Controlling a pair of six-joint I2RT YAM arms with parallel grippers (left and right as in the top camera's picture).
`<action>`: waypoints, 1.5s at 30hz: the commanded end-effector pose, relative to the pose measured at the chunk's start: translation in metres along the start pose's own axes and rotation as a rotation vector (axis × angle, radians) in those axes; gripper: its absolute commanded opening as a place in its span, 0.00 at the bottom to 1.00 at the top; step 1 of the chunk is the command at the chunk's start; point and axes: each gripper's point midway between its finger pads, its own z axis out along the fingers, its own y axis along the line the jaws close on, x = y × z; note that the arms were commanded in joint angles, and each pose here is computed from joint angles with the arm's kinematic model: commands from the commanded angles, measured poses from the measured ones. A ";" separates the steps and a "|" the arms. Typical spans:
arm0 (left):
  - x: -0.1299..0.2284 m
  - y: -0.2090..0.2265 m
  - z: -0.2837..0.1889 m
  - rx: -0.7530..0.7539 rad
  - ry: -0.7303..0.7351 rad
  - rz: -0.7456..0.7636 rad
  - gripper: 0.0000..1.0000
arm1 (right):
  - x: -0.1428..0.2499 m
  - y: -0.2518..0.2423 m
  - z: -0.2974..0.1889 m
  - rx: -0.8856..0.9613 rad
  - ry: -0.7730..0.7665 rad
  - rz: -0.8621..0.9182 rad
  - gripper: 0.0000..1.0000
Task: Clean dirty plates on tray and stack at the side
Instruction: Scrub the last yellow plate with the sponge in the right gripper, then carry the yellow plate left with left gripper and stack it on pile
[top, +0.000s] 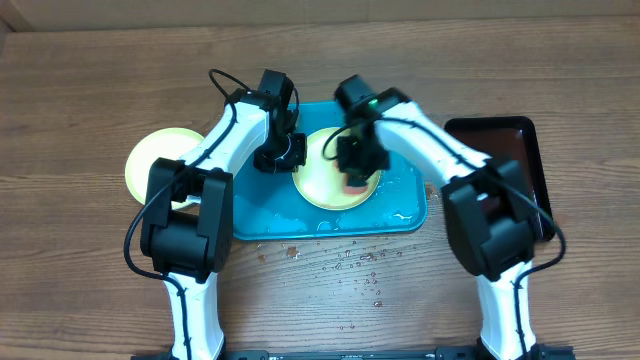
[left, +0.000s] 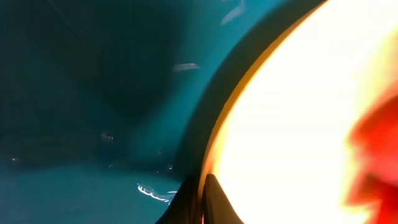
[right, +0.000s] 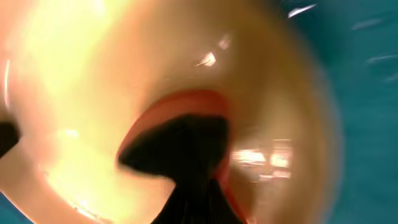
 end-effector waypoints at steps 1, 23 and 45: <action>-0.010 0.020 -0.024 -0.140 -0.079 0.036 0.04 | -0.037 0.001 -0.092 -0.084 -0.217 0.021 0.04; -0.018 0.033 -0.201 -0.743 -0.567 0.071 0.04 | -0.038 -0.091 -0.255 -0.130 -0.514 0.225 0.04; -0.005 -0.029 -0.280 -1.179 -0.951 0.106 0.04 | -0.034 -0.092 -0.252 -0.123 -0.494 0.229 0.04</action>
